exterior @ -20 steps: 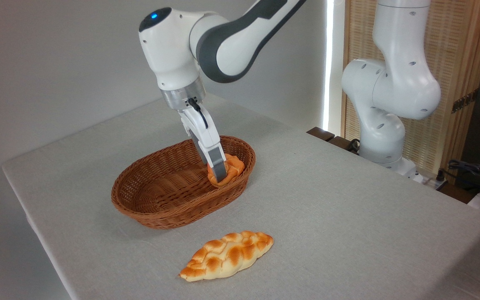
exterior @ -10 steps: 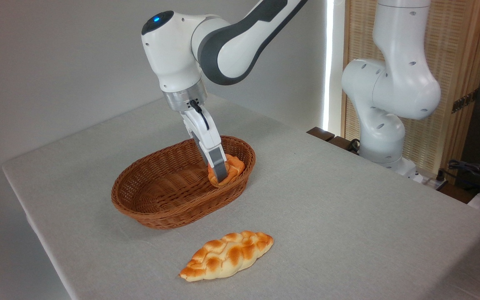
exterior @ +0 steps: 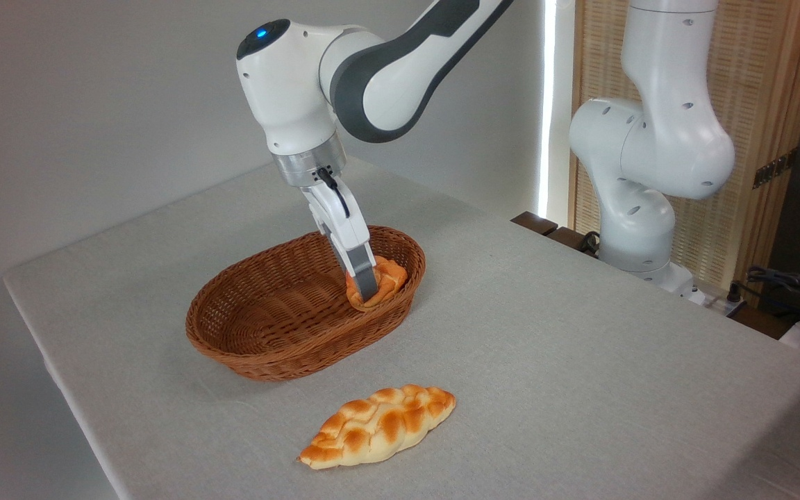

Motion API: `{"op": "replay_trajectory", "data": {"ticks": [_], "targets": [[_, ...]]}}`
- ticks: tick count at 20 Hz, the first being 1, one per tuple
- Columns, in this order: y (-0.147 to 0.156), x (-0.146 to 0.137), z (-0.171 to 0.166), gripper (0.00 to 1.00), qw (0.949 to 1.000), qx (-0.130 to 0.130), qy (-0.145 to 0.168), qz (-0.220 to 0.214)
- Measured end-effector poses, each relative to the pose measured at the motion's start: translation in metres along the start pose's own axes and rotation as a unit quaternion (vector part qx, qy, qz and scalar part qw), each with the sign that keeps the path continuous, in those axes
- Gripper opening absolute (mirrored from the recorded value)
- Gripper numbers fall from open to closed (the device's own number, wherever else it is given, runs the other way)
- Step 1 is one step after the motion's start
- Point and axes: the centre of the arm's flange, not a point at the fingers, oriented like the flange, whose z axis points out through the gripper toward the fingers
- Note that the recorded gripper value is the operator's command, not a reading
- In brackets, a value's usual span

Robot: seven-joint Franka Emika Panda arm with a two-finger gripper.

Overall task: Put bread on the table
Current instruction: 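Close the gripper around the orange bread roll inside the basket, then lift the roll out of the basket and carry it beside the basket, then lower the roll onto the table and open the gripper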

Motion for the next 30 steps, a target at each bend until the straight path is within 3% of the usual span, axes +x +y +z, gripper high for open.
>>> {"op": "replay_trajectory", "data": {"ticks": [8,14,17,20,23,27,30], "targets": [[-0.004,-0.002,-0.008,0.39,1.0,0.005,0.007,-0.005],[-0.05,-0.019,-0.093,0.39,0.9943,0.054,0.079,-0.047],[-0.067,-0.038,-0.123,0.4,0.992,0.058,0.09,-0.066],[-0.073,-0.064,-0.133,0.41,0.9966,0.066,0.037,-0.033],[-0.08,-0.098,-0.126,0.41,0.9984,0.049,-0.022,0.015],[-0.1,-0.138,-0.081,0.37,0.994,0.028,-0.09,0.055],[-0.101,-0.141,-0.04,0.41,0.9929,0.019,-0.099,0.064]]}}
